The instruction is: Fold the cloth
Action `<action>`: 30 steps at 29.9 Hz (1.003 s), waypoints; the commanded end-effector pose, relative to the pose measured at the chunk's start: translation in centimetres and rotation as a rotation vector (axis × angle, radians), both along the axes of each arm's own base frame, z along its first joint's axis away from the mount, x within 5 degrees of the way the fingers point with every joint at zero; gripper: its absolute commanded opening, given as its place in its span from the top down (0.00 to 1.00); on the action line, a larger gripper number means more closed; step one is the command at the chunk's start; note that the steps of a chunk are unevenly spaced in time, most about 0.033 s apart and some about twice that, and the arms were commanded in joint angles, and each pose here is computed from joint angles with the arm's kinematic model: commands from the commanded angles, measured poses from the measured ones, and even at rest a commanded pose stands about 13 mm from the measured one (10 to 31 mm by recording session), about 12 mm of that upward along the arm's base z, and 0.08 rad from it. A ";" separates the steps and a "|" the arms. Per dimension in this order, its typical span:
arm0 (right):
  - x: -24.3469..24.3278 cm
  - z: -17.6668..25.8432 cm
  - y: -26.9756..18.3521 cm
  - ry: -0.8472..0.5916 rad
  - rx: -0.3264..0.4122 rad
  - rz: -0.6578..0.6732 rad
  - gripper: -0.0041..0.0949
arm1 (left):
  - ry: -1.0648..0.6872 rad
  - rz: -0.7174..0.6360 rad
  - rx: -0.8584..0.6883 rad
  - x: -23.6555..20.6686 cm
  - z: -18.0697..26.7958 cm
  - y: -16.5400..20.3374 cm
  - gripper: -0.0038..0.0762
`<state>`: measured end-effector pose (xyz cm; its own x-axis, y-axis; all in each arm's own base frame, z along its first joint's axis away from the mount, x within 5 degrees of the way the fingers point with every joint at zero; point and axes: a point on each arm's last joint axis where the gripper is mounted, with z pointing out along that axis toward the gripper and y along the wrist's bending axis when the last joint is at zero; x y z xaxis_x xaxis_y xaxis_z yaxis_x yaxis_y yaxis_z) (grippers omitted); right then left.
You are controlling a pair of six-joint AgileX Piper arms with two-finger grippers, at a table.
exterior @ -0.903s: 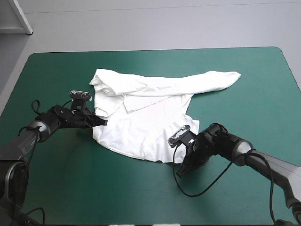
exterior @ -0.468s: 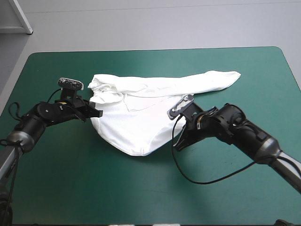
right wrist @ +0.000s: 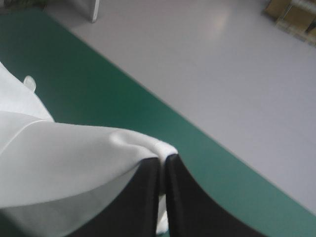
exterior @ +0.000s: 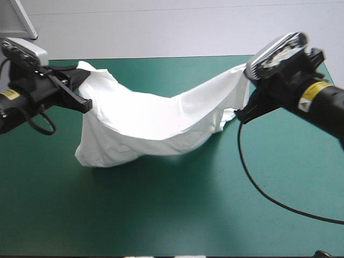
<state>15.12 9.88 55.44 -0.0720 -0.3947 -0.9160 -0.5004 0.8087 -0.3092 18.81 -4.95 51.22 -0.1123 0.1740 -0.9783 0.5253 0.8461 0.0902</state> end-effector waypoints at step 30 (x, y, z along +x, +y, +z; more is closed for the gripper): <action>-2.6 10.5 -4.3 -0.419 0.053 -0.190 0.97 | -0.360 0.089 0.013 -1.2 12.3 0.8 0.93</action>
